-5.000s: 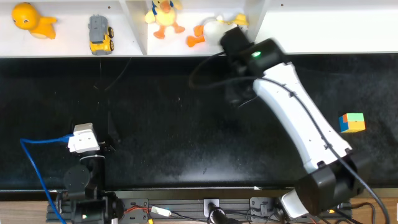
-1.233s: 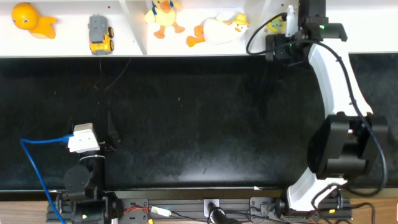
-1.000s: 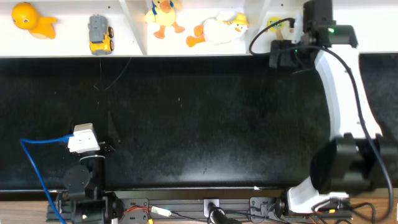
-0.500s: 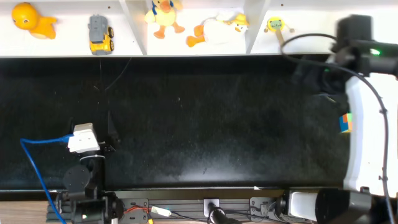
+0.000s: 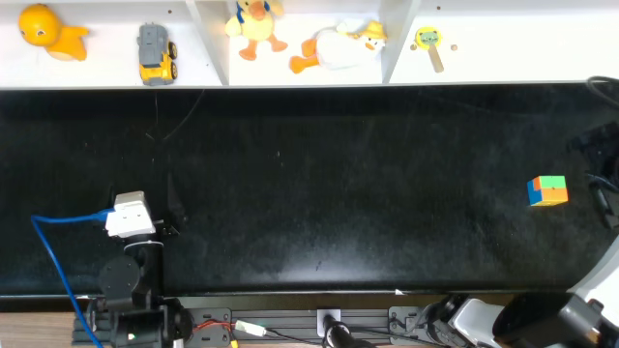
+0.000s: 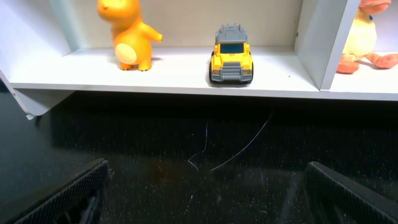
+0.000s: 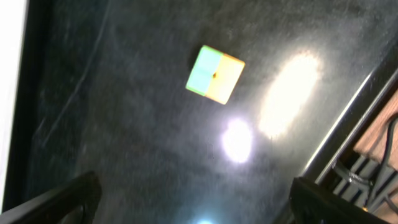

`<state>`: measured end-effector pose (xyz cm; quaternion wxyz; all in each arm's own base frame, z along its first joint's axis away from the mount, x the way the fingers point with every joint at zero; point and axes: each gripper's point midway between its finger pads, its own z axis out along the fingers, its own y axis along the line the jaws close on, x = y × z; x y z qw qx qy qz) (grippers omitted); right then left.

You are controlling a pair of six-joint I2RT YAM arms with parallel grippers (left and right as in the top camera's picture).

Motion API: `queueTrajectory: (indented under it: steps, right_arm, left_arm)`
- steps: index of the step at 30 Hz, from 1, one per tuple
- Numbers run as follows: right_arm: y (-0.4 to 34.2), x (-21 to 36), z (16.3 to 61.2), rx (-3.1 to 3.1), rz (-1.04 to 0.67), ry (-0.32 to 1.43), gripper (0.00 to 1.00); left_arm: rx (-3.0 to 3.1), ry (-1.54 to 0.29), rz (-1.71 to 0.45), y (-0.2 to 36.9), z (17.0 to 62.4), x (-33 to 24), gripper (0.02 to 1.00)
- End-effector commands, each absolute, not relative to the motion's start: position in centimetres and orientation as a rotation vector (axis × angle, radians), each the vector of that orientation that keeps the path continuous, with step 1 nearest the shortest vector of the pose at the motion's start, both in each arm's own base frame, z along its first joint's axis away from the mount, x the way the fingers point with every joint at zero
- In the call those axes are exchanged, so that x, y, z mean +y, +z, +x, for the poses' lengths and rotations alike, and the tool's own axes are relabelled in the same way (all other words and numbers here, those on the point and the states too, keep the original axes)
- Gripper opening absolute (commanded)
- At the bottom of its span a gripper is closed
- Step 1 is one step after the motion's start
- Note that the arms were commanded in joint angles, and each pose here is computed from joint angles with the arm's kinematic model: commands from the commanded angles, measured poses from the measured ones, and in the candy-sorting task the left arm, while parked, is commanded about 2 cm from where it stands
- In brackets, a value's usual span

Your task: Store Toys

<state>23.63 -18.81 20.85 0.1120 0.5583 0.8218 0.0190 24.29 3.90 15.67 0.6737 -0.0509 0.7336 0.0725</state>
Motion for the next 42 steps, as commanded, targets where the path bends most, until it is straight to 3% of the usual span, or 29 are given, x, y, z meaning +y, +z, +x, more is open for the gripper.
queueTrajectory:
  steps: [1,11,26,42]
  right_arm:
    - [18.7,-19.7,22.9,2.368,1.704,0.013,0.998]
    - [13.3,-20.8,24.0,2.268,1.765,0.006,0.996]
    - [11.7,-23.8,25.0,2.152,1.778,-0.12,0.993]
    - [6.7,-23.5,24.7,2.168,1.807,-0.128,0.996]
  left_arm:
    - [1.645,0.178,-0.099,15.7,24.3,3.9,0.998]
    - [1.645,0.178,-0.099,15.7,24.3,3.9,0.998]
    - [1.645,0.178,-0.099,15.7,24.3,3.9,0.998]
    - [1.645,0.178,-0.099,15.7,24.3,3.9,0.998]
